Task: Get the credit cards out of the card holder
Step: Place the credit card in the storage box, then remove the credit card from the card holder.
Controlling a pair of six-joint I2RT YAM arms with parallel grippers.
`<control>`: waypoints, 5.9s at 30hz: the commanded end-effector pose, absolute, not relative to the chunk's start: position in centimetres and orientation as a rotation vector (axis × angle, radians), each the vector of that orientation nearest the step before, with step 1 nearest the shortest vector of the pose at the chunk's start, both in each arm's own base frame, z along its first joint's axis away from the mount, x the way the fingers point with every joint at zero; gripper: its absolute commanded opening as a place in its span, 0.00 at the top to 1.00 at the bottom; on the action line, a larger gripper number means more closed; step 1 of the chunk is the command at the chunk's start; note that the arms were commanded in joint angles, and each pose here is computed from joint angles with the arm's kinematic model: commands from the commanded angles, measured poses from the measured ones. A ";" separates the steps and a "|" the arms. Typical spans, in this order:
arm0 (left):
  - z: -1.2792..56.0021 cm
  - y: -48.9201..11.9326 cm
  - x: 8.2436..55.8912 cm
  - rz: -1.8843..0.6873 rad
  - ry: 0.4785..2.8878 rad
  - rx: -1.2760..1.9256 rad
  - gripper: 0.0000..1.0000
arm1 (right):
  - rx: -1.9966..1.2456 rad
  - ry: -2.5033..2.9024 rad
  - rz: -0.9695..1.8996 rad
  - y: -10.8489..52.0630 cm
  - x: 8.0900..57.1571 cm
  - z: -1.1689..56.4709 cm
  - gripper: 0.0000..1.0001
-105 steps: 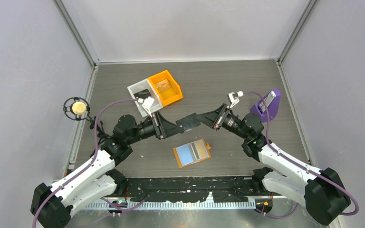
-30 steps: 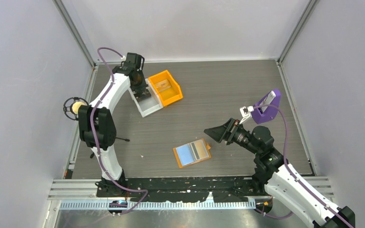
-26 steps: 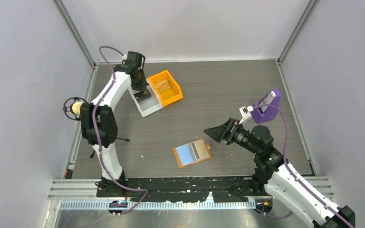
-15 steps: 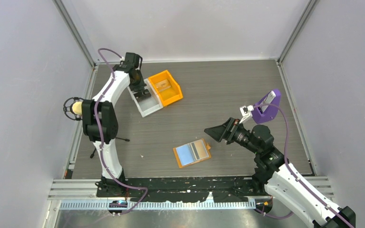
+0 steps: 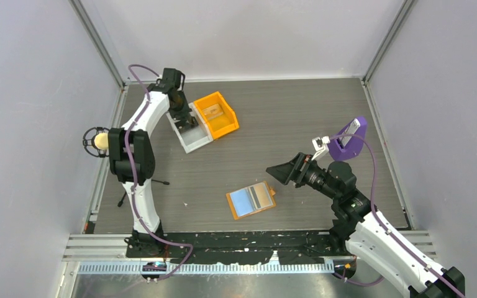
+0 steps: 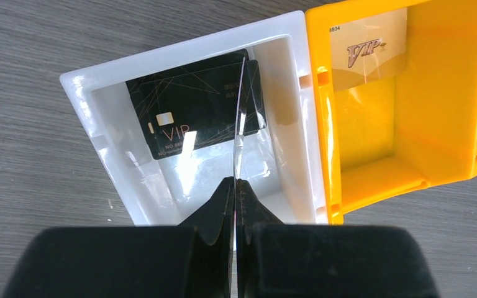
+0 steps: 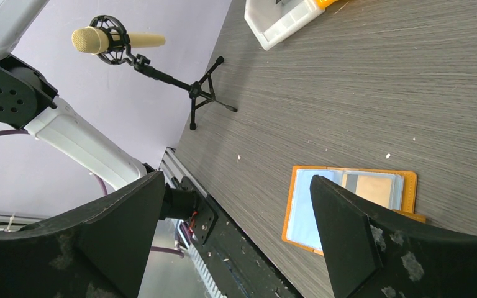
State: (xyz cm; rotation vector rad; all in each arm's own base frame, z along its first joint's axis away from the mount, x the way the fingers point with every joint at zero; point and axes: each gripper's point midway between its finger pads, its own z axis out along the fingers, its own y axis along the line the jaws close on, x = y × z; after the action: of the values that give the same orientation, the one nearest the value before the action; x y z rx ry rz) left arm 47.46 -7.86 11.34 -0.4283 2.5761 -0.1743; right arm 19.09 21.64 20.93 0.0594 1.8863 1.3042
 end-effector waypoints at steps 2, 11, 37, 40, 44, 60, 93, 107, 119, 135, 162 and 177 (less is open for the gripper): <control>11.3 -8.0 47.5 -0.189 2.594 -0.456 1.00 | 0.023 1.805 1.315 21.6 19.2 23.5 0.05; 11.0 -6.5 47.4 -0.076 2.603 -0.466 0.95 | 0.021 1.801 1.311 21.4 19.0 23.6 0.05; 10.9 -4.9 48.4 0.054 2.623 -0.421 0.78 | 0.033 1.818 1.290 21.2 19.2 23.6 0.04; 11.3 -4.9 48.7 0.060 2.616 -0.418 0.76 | 0.031 1.820 1.284 21.2 19.2 23.6 0.05; 11.3 -4.8 49.1 0.064 2.608 -0.417 0.75 | 0.030 1.820 1.277 21.1 19.2 23.8 0.04; 18.1 -10.7 46.0 -0.381 2.490 -0.307 0.71 | 0.048 1.956 1.218 21.2 19.5 21.0 0.02; 14.5 -24.7 17.6 -1.265 2.331 0.113 0.69 | -0.056 2.260 1.106 21.8 17.4 12.8 0.42; 8.8 -28.6 16.6 -1.205 2.445 0.164 0.73 | -0.046 2.317 0.989 24.0 18.4 10.0 0.48; 5.2 -30.3 15.2 -1.139 2.572 0.203 0.74 | -0.060 2.354 0.999 24.8 18.5 7.4 0.47; 4.7 -29.9 15.0 -1.112 2.601 0.177 0.74 | -0.063 2.489 0.915 24.1 17.6 2.9 0.47; 5.4 -28.5 14.9 -0.977 2.637 0.179 0.75 | -0.035 2.387 1.028 25.2 18.0 6.2 0.47; 3.1 -25.8 14.6 -0.814 2.697 0.104 0.75 | -0.059 2.462 0.968 24.8 17.7 4.1 0.46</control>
State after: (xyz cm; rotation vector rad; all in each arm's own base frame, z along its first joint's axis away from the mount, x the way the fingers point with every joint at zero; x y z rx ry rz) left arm 14.69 -26.38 4.11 0.1118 2.6739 -0.8608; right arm 17.05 24.22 3.54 -0.0321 2.4878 0.9676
